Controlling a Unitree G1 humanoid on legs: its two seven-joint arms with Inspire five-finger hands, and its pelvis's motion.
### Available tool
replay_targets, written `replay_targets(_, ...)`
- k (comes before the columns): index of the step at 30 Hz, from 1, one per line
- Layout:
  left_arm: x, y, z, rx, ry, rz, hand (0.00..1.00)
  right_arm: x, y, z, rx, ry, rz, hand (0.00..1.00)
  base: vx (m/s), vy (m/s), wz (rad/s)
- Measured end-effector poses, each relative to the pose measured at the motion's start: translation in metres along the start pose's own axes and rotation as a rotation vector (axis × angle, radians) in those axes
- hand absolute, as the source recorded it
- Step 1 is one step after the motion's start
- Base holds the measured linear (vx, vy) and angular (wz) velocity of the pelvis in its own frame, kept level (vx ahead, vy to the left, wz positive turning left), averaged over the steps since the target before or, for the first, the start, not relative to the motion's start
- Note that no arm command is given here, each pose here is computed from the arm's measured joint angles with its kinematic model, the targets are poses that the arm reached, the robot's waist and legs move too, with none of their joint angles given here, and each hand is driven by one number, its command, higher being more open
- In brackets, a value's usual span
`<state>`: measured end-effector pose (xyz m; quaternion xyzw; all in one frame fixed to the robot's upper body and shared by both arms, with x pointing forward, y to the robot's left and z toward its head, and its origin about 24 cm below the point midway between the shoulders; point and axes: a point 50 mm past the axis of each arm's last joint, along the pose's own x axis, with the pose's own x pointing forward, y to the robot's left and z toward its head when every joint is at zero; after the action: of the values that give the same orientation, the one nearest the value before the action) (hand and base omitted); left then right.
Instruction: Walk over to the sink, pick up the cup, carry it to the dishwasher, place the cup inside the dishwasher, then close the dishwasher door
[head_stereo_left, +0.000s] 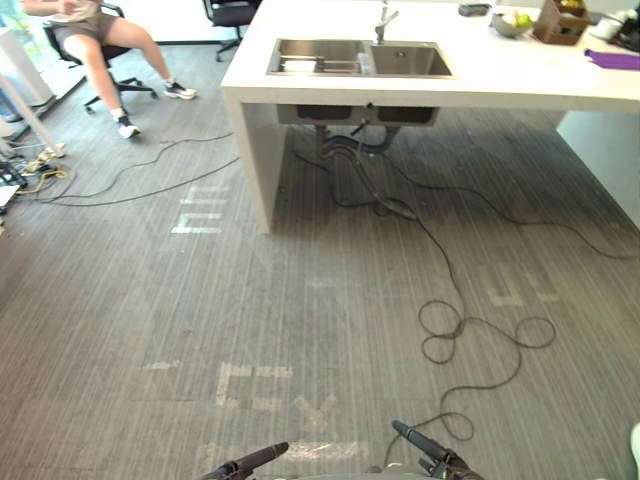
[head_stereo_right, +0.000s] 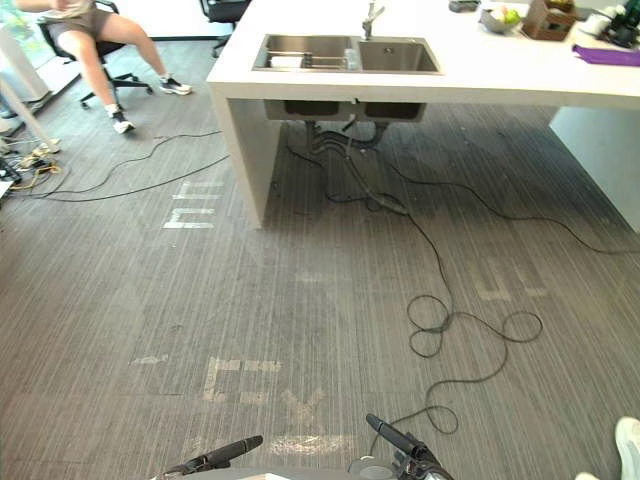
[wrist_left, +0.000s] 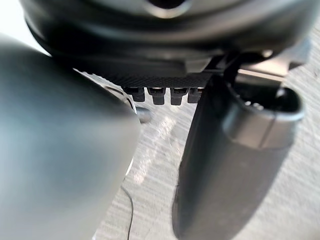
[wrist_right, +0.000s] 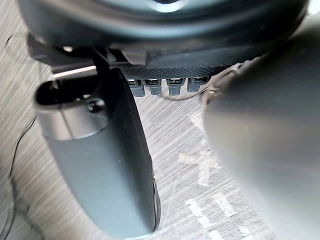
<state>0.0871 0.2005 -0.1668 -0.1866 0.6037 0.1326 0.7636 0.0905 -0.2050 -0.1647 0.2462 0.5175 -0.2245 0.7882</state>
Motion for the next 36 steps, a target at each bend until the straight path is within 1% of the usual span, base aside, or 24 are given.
replay_targets(3,0.0,-0.001,0.01,-0.004,-0.052,0.003,1.0,0.001,0.003,0.015,0.026,-0.054,0.01,1.0,-0.01,0.037,0.09)
replay_targets(6,-0.001,-0.004,0.015,-0.009,-0.075,-0.013,1.0,0.001,0.005,0.02,0.076,-0.086,0.025,1.0,0.06,-0.029,0.0)
replay_targets(7,-0.002,-0.008,0.02,-0.001,-0.092,-0.029,1.0,0.001,0.008,0.022,0.079,-0.098,0.036,1.0,0.13,-0.111,0.05)
replay_targets(9,-0.005,-0.025,0.036,0.014,-0.146,-0.096,1.0,-0.001,0.017,0.022,0.051,-0.12,0.08,1.0,0.21,-0.163,0.15)
replay_targets(11,-0.008,-0.037,0.047,0.021,-0.173,-0.14,1.0,-0.002,0.024,0.019,0.071,-0.121,0.101,1.0,0.28,-0.223,0.21)
replay_targets(12,-0.009,-0.04,0.051,0.024,-0.178,-0.15,1.0,-0.003,0.026,0.016,0.08,-0.113,0.108,1.0,0.37,-0.315,0.27)
replay_targets(13,-0.009,-0.044,0.052,0.024,-0.173,-0.159,1.0,-0.003,0.026,0.011,0.086,-0.101,0.11,1.0,0.31,-0.272,0.35)
replay_targets(16,-0.007,-0.071,0.04,0.016,-0.117,-0.233,1.0,-0.004,0.018,0.018,0.08,-0.118,0.093,1.0,0.32,-0.248,0.15)
replay_targets(18,-0.004,-0.072,0.028,0.019,-0.088,-0.231,1.0,-0.004,0.013,0.021,0.078,-0.126,0.085,1.0,0.28,-0.231,-0.3)
replay_targets(20,-0.001,-0.066,0.018,0.011,-0.057,-0.201,1.0,-0.005,0.009,0.02,0.105,-0.117,0.08,1.0,0.37,-0.235,-0.26)
replay_targets(21,-0.001,-0.062,0.017,-0.014,-0.054,-0.19,1.0,-0.005,0.005,0.022,0.103,-0.102,0.068,1.0,0.32,-0.173,-0.28)
replay_targets(22,-0.001,-0.063,0.02,-0.012,-0.063,-0.196,1.0,-0.005,0.003,0.023,0.1,-0.099,0.063,1.0,0.32,-0.163,-0.34)
replay_targets(24,-0.001,-0.071,0.025,-0.032,-0.133,-0.223,1.0,-0.006,-0.013,0.026,0.071,-0.072,0.026,1.0,0.33,-0.123,0.07)
replay_targets(26,-0.003,-0.079,0.033,-0.07,-0.181,-0.244,1.0,-0.006,-0.022,0.028,0.026,-0.051,-0.013,1.0,0.36,-0.019,0.26)
replay_targets(29,-0.008,-0.086,0.049,-0.104,-0.286,-0.281,1.0,-0.002,-0.016,0.024,0.023,-0.026,-0.014,1.0,0.33,-0.003,-0.07)
replay_targets(33,-0.013,-0.093,0.053,-0.116,-0.357,-0.295,1.0,-0.001,-0.011,0.027,0.024,-0.055,0.0,1.0,0.31,0.064,-0.35)
replay_targets(35,-0.017,-0.098,0.059,-0.119,-0.399,-0.289,1.0,-0.002,-0.014,0.023,0.065,-0.054,-0.008,1.0,0.34,0.17,0.04)
replay_targets(36,-0.021,-0.102,0.065,-0.107,-0.434,-0.297,1.0,-0.004,-0.023,0.014,0.112,-0.039,-0.029,1.0,0.33,0.195,0.39)
